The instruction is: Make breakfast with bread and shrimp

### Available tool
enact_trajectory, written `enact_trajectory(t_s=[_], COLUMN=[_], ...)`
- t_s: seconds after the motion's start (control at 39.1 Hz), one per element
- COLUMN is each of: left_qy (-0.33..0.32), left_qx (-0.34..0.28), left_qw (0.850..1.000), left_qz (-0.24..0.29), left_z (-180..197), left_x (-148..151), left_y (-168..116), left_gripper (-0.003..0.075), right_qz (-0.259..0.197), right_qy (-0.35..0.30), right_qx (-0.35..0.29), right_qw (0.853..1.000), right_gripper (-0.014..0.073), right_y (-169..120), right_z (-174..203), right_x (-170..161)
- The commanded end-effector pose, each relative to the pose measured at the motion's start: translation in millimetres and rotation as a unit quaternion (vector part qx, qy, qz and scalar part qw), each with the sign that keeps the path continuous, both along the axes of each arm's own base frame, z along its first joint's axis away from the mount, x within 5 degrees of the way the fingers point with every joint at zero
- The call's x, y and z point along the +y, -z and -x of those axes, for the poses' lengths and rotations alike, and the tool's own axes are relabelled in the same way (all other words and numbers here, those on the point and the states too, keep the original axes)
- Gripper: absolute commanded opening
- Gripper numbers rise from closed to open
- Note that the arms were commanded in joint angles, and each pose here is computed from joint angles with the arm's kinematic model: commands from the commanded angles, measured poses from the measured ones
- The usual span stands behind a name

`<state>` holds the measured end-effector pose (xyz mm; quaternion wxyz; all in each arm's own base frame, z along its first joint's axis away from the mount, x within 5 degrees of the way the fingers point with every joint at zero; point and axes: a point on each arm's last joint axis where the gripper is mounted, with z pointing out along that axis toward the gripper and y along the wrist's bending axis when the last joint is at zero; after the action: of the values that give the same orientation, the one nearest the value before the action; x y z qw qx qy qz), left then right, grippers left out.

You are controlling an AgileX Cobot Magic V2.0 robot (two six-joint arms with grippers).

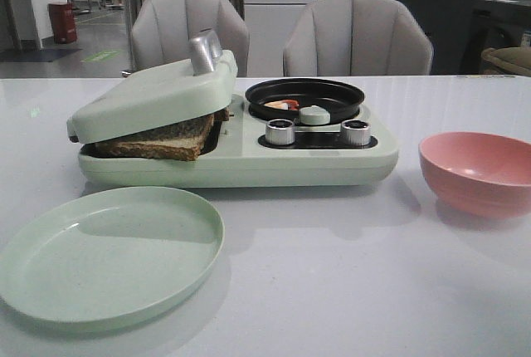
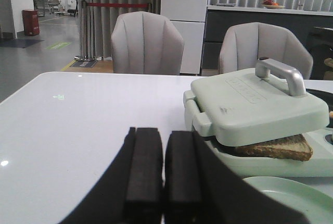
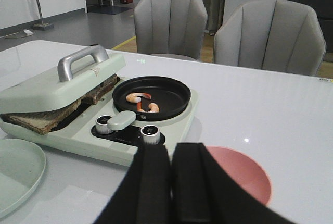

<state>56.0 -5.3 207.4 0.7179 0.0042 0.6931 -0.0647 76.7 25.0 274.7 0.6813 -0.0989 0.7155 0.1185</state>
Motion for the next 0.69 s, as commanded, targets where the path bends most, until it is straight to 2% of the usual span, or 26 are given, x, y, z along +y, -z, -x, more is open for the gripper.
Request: enact_trajectory(t_s=[0.0, 0.67], left_qy=[-0.004, -0.008], left_qx=[-0.039, -0.039], left_qw=[0.999, 0.999], left_qz=[0.012, 0.012], left_z=[1.1, 1.1], left_x=[0.5, 0.9], left_y=[-1.7, -1.7], left_gripper=[0.0114, 0.0114], right_qz=[-0.012, -0.012], right_qy=[0.011, 0.011], right_qx=[-0.042, -0.042], right_qw=[0.999, 0.999], right_gripper=[0.0153, 0.0153], right_y=[-15.0, -15.0], right_z=[-0.7, -0.7], right_x=[-2.0, -2.0])
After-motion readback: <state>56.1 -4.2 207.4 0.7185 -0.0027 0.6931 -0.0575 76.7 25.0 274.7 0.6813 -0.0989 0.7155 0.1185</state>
